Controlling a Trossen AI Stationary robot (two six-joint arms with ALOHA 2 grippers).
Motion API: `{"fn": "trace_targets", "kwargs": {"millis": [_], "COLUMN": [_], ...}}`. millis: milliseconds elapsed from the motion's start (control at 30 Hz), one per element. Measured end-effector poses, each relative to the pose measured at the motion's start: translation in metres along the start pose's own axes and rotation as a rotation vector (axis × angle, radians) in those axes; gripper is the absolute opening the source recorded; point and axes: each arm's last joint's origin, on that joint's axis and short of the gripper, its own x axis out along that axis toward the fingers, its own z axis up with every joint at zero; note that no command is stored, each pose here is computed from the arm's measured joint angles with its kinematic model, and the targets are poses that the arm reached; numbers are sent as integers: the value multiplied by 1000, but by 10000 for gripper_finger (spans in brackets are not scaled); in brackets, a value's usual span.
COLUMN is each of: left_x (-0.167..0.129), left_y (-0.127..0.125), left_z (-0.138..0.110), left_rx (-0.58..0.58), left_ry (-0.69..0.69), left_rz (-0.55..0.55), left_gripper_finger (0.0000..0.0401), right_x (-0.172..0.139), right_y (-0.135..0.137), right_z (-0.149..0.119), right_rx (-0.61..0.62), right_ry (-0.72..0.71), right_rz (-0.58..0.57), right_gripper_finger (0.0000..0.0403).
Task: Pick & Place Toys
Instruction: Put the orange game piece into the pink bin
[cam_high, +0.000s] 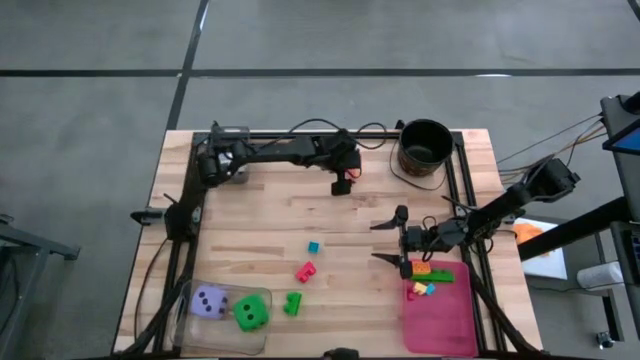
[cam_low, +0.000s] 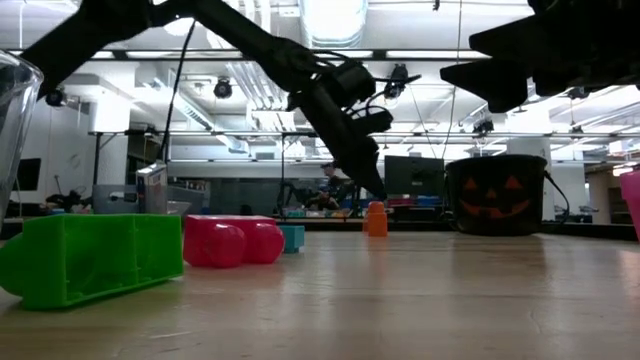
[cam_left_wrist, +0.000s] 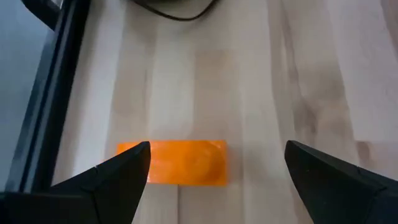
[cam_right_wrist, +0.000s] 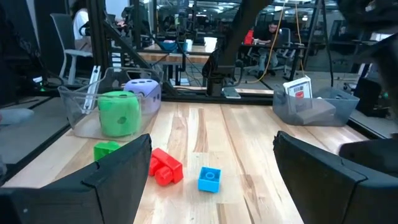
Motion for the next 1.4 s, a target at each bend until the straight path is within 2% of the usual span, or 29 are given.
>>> {"fn": "trace_targets", "kwargs": {"millis": [200, 433, 933, 1400], "left_x": [7, 10, 14, 15], "left_y": [8, 17, 25, 25], "left_z": [7, 2, -6, -3], "left_rx": [24, 75, 132, 176], "left_ry": [98, 172, 187, 152], "left_rz": [-39, -77, -73, -89], "left_gripper_finger": [364, 326, 241, 235], "right_x": [0, 0, -1, -1], "right_y": [0, 0, 0, 0], "right_z": [-1, -2, -2, -3], "right_rx": [-1, -7, -8, -15], "right_ry": [3, 17, 18, 27], "right_rz": [0, 0, 0, 0], "right_gripper_finger": [336, 336, 336, 336]}}
